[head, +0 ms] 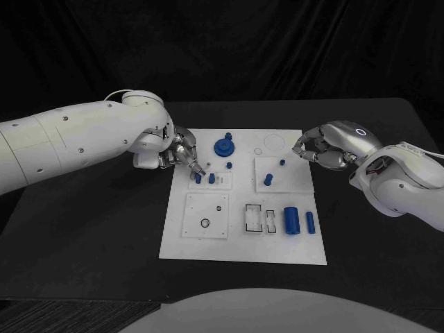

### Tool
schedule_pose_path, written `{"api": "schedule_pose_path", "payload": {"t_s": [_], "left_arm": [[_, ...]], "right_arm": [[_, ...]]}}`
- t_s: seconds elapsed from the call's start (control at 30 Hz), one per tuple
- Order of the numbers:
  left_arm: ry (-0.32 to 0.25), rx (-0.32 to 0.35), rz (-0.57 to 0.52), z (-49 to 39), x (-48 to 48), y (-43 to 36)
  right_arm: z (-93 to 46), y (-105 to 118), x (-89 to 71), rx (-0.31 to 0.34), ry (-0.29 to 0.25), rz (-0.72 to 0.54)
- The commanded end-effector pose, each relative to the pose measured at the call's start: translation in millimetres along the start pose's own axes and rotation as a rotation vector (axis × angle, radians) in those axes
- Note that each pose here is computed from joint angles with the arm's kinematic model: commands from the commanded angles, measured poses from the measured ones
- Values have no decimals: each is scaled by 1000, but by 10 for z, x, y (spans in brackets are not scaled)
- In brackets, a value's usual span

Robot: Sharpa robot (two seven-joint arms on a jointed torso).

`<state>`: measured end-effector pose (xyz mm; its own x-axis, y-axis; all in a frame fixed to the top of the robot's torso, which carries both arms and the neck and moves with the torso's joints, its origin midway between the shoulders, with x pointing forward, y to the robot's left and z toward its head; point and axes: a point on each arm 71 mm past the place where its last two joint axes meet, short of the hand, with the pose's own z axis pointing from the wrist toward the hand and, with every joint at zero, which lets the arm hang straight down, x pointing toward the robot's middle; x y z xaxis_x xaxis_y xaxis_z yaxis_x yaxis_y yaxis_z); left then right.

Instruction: Assemble the parts on the task board

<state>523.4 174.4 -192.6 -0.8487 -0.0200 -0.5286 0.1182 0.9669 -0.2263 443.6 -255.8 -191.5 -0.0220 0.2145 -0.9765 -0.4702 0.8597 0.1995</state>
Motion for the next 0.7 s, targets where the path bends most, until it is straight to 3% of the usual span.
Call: {"api": "schedule_pose_path", "payload": {"t_s": [0.03,0.27,0.7], "left_arm": [[19,-2,5,37,63,9],[-5,3,-10,30,81,17],[-38,22,-21,-22,156,-35]], "right_arm": [[-6,-12,-1,13,-7,0],[-1,-12,1,15,-8,0],[5,-13,4,20,-6,0]]}}
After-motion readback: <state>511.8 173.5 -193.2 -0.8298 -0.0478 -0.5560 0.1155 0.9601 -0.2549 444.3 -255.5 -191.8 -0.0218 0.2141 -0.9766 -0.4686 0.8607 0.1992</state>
